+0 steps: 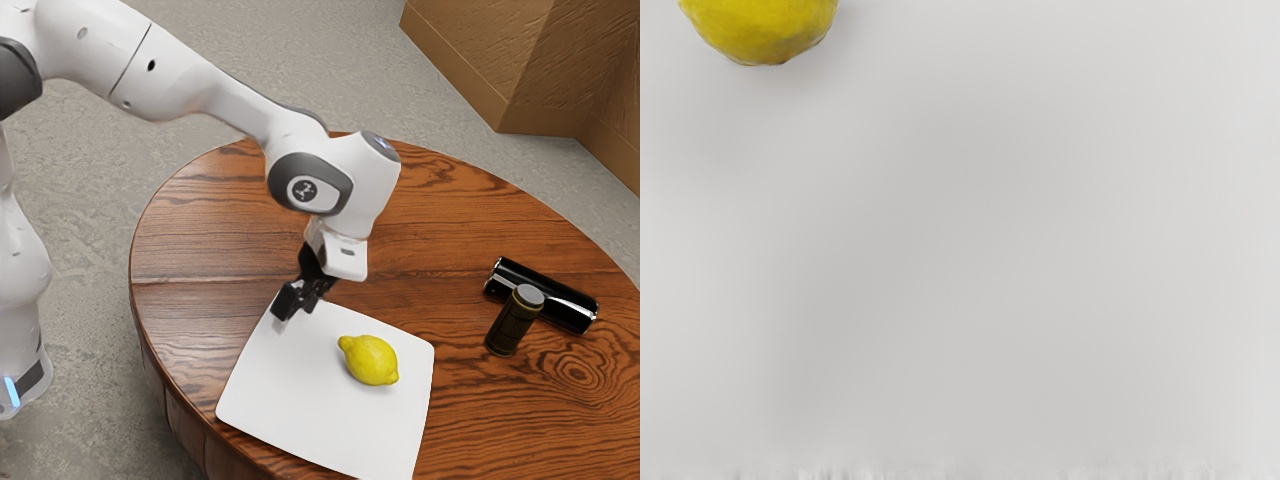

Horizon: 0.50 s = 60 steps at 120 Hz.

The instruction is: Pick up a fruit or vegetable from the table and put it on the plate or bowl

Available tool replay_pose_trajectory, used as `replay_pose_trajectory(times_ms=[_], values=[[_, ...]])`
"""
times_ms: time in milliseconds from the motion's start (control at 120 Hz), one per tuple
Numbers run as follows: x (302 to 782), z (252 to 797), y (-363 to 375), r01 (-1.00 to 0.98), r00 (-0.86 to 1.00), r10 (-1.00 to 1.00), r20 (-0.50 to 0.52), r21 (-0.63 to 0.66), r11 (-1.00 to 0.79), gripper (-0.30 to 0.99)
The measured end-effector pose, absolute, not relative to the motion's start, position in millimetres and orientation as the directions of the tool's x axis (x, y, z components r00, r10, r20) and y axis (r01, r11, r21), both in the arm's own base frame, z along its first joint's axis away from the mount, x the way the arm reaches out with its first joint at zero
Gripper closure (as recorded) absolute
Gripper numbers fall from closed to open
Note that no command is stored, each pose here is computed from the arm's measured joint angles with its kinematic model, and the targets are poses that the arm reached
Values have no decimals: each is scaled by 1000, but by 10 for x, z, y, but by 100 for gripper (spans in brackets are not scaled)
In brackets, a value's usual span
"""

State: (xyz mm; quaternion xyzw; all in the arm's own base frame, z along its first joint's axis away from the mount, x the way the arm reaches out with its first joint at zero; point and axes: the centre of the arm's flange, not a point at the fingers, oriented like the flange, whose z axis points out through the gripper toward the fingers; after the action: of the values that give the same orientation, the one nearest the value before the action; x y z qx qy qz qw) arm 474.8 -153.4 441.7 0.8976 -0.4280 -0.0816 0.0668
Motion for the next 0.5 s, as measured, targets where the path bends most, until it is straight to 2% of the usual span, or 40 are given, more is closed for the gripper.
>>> replay_pose_trajectory(times_ms=[217,500], values=[[4755,4641,-969,-663,682,-709,-180,258,-703,2],[4624,4644,-931,-637,663,-706,-250,309,-707,2]])
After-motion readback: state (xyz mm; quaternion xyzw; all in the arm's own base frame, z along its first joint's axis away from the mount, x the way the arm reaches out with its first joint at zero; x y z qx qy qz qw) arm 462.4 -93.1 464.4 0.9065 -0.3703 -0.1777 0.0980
